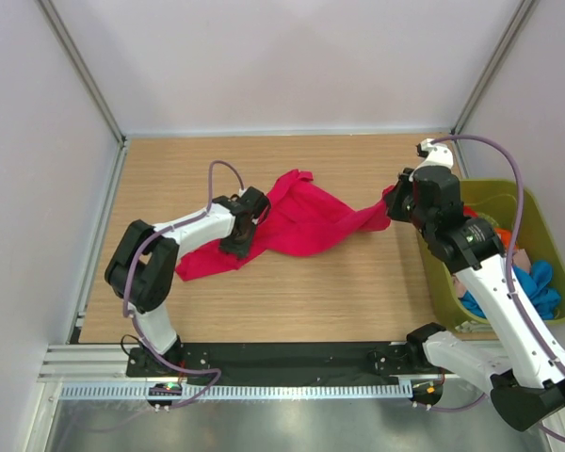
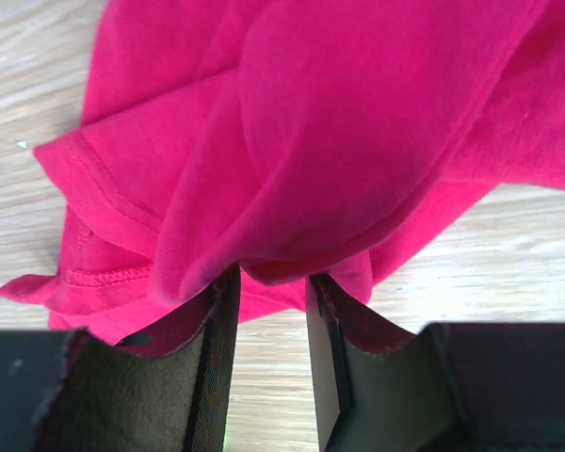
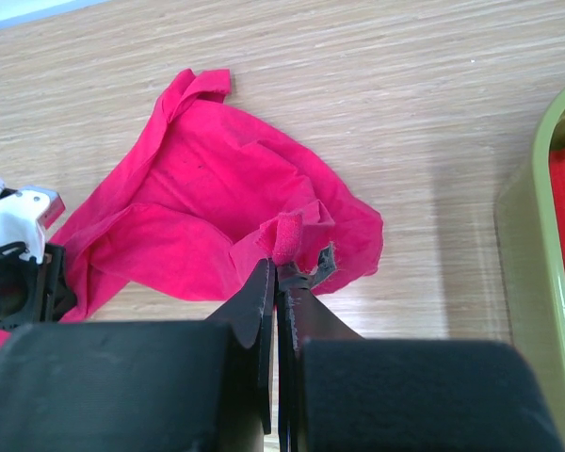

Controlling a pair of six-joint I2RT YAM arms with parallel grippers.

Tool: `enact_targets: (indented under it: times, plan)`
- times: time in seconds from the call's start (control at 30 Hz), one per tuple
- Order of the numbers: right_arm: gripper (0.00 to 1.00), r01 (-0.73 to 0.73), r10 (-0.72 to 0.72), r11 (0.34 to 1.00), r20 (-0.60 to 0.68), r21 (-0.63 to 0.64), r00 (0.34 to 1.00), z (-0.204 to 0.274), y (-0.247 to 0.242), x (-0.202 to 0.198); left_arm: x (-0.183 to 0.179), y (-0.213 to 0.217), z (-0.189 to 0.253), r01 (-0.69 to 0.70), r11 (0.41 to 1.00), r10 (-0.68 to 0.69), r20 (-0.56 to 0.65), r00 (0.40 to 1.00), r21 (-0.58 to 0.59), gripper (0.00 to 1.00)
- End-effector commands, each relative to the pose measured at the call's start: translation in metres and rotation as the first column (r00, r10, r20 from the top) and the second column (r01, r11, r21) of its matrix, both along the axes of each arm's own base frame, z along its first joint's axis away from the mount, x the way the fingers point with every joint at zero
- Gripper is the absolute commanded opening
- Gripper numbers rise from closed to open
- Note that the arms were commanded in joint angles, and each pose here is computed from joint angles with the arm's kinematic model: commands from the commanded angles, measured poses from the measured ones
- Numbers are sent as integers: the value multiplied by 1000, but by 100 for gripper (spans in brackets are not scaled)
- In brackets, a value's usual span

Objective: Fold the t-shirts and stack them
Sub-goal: Flatten the tshirt out

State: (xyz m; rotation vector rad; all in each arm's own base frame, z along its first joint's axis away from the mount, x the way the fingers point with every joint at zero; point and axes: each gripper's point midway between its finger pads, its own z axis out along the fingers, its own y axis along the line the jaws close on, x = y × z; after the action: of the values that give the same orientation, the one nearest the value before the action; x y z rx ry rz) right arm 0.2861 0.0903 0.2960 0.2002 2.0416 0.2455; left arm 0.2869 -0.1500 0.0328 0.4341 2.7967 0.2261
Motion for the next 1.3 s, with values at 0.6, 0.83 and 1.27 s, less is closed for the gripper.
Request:
enact_targets:
  times: [0.6,0.83,1.27]
  plan:
    - [1,-22,21,1000,47,11,999,6,3,3,21,5,5,-3,997,1,32,999,73,17]
    - [1,35,-35,999,42,-8,998,3,-7,4,24,13,54,-52,996,43,120,992,70,0]
    - [1,291,-274,956,442,30,854,182,-66,3,13,135,338,-423,866,110,721,684,269,0]
